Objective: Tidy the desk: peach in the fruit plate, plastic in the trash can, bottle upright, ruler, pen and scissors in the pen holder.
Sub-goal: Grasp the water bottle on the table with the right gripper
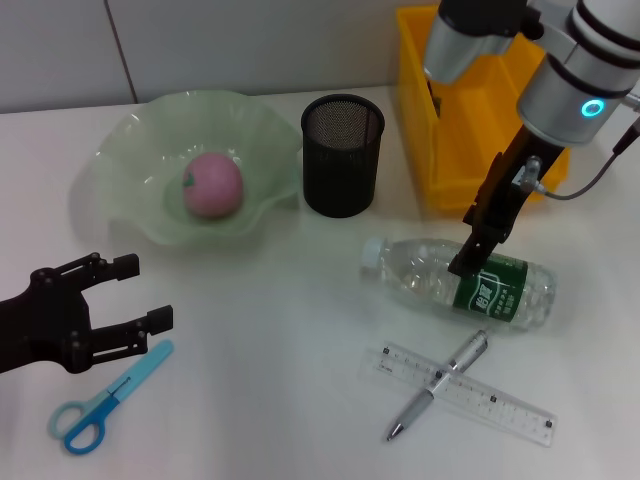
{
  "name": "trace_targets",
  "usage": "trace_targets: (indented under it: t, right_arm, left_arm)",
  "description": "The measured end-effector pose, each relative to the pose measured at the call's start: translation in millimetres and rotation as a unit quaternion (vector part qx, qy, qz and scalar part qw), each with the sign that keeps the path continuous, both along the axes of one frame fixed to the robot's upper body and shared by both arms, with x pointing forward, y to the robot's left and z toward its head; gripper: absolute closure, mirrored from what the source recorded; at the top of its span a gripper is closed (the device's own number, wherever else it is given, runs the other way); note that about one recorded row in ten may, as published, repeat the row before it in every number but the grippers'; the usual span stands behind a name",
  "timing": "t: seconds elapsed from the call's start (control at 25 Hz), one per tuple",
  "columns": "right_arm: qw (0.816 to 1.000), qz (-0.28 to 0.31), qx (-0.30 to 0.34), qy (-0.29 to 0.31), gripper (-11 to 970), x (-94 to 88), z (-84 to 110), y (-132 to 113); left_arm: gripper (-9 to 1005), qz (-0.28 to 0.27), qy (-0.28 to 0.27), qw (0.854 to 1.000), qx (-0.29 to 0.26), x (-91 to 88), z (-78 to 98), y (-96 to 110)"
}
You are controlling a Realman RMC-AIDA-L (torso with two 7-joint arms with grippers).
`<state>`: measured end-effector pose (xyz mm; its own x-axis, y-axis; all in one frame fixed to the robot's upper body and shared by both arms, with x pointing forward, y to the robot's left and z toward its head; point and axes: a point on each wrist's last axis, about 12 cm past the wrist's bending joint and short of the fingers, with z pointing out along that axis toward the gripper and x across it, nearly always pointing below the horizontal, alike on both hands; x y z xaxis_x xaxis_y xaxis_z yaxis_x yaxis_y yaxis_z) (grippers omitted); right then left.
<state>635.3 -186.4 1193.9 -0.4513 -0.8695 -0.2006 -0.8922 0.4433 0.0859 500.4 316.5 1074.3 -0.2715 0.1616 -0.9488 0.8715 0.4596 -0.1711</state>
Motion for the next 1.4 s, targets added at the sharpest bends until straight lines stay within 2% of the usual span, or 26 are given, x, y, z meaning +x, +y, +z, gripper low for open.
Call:
trace_targets:
  t: [0.64,1.4]
  right_arm:
    - [0.999,0.022,-0.031,-0.009,180,-3.2,-21.5,0.5]
    - [0.998,0.043,-0.036,-0.012,180,-7.5,-30.9,6.9]
  left_arm:
    - [150,0.000,0.002,1.000,0.001,-2.3,-1.8,0.2]
    - [149,0.001,0.003,1.000,-0.001,-3.6,-3.0,-0.6]
